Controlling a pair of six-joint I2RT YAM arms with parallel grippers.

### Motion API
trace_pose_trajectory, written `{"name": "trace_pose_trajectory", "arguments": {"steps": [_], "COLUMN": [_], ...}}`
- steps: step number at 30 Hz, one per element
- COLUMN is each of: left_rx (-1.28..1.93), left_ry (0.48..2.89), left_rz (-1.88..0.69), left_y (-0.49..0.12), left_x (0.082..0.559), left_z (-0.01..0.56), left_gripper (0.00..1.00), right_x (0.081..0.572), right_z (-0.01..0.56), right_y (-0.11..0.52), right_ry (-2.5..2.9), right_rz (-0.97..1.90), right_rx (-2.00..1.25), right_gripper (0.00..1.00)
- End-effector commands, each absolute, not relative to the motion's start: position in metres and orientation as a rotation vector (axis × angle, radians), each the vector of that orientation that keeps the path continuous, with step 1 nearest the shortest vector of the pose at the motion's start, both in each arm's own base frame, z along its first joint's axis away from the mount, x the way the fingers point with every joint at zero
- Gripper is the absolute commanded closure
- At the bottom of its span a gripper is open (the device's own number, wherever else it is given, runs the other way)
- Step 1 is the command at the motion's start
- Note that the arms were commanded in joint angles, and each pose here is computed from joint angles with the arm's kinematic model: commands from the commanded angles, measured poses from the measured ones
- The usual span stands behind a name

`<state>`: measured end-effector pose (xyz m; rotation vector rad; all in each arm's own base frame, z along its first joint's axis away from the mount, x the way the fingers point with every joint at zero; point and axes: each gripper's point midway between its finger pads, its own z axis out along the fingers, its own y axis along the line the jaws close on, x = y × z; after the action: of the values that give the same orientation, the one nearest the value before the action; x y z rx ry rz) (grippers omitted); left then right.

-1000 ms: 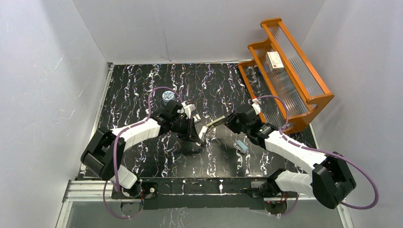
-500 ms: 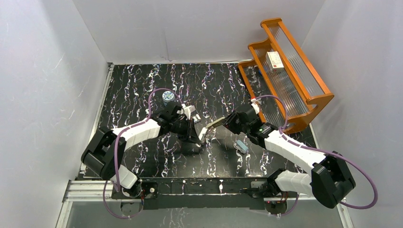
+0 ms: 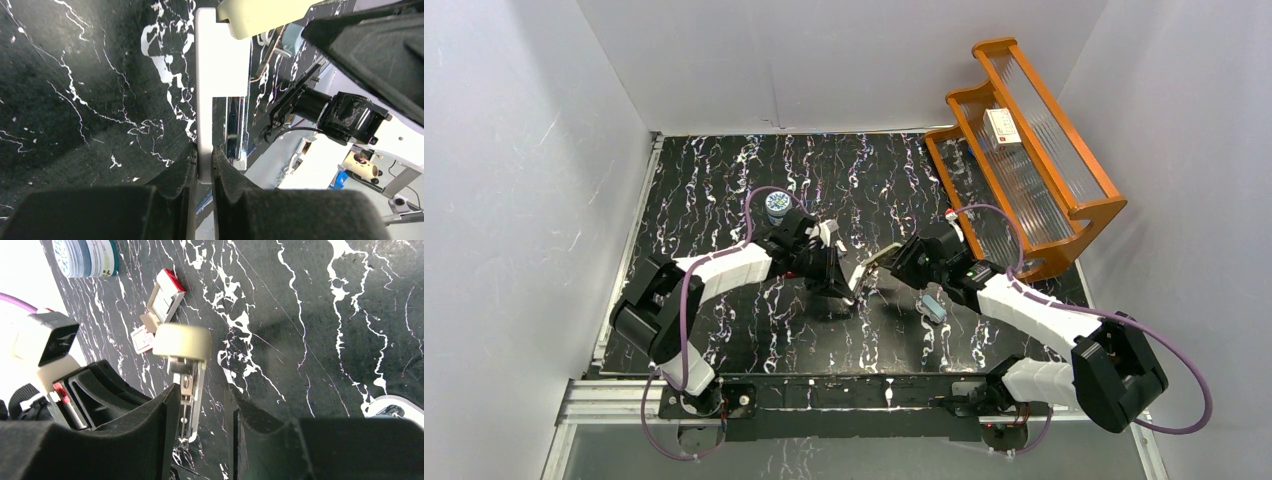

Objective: Load the staples into the stapler

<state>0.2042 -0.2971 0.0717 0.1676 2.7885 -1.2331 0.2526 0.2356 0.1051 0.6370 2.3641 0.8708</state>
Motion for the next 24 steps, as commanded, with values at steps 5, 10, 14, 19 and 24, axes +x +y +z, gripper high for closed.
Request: {"name": "trace_pose_trajectory", "arguments": {"steps": [5, 10, 14, 19, 24], "left_rx": [0.156, 0.152, 0.148, 0.131, 0.115], "left_ry": [2.733, 2.745, 2.726, 2.715, 2.686], "left_rz": [-1.250, -1.254, -1.264, -1.270, -1.286], "left_y": [-0.310, -0.310, -0.311, -0.312, -0.315], "left_x": [0.222, 0.220, 0.222, 0.223, 0.227], "left_z": [0.088, 0.084, 0.086, 0.085, 0.086], "left_gripper": [1.00, 1.00, 1.00, 1.00, 1.00], "right_x": [0.253, 0.257, 0.258, 0.270, 0.280], "right_z": [0.114, 0.124, 0.120, 0.114, 0.104], "right_y": [0.247, 0.262, 0.269, 0.274, 0.283], "right_ry": [2.354, 2.339, 2.340, 2.336, 2.372], "right_rz": [0.958, 1.038, 1.082, 1.055, 1.046], "right_rx": [0.607, 0.508, 0.522, 0.537, 0.553], "right_gripper": [0.47, 0.37, 0.29, 0.24, 0.24]}}
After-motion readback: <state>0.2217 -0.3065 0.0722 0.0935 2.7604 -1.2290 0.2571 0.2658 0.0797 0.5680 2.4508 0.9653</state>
